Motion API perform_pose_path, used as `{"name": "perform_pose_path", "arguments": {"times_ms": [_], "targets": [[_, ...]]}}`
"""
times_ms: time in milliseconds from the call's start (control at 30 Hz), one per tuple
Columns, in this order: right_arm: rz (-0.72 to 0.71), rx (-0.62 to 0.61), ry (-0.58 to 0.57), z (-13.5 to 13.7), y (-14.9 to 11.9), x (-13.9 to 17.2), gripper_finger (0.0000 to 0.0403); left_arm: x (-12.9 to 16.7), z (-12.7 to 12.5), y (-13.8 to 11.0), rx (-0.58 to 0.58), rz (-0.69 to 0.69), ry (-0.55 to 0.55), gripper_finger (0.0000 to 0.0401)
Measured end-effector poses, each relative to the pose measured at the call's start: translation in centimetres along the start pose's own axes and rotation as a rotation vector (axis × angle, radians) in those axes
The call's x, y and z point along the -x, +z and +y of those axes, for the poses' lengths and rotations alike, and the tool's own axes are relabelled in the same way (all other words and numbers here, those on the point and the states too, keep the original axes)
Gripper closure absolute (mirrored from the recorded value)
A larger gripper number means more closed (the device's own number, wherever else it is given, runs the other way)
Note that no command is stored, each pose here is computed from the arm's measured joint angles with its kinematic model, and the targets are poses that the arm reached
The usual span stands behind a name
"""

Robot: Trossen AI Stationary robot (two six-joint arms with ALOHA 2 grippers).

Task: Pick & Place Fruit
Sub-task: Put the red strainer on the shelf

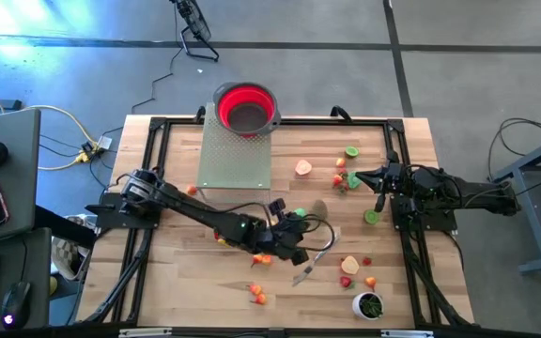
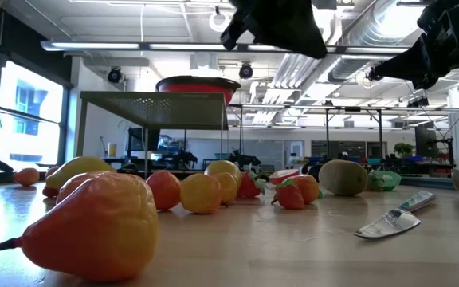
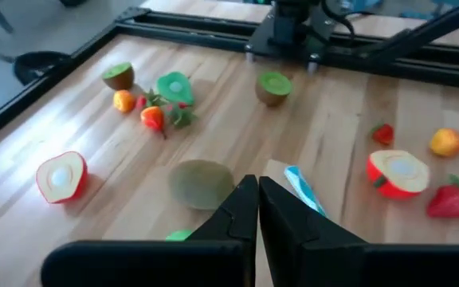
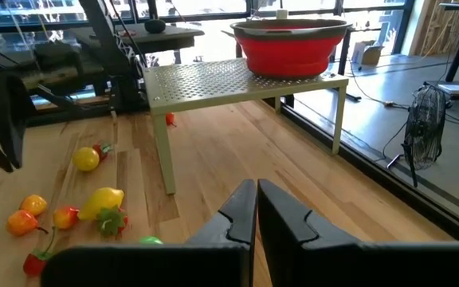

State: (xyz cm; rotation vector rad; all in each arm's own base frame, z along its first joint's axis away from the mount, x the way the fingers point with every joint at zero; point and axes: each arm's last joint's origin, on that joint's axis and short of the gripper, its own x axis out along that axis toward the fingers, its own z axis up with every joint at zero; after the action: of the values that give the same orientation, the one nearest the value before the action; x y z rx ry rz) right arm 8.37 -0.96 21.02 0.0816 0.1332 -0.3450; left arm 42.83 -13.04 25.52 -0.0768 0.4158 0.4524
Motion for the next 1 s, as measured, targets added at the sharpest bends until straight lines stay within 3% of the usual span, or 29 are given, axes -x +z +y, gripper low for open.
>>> {"name": "perform_pose_path", "arguments": {"times_ms": [200,467,733,900,1000], "targets": [[0.000,0.000,-0.001,0.0,0.0,0.0,0.0394,-1.1,0.6,-3.2,0.077,-0.084,-0.018,0.0391],[0.008,0.002,-0.005,0.0,-0.1,0.0,0.0394,2.7,4.2,-2.5,0.061,-0.132,0.001,0.0391],[0.001,-0.003,-0.001,0.0,0.0,0.0,0.0394,7.3,10.6,-3.2,0.066,-0.159,0.063,0.0391],[0.001,-0.003,0.000,0.0,0.0,0.0,0.0394,9.1,15.1,-3.2,0.076,-0.174,0.011,0.0391],[0.001,-0.009,-0.001,0.0,0.0,0.0,0.0394,9.8,17.5,-3.3,0.022,-0.172,-0.017,0.0391]]}}
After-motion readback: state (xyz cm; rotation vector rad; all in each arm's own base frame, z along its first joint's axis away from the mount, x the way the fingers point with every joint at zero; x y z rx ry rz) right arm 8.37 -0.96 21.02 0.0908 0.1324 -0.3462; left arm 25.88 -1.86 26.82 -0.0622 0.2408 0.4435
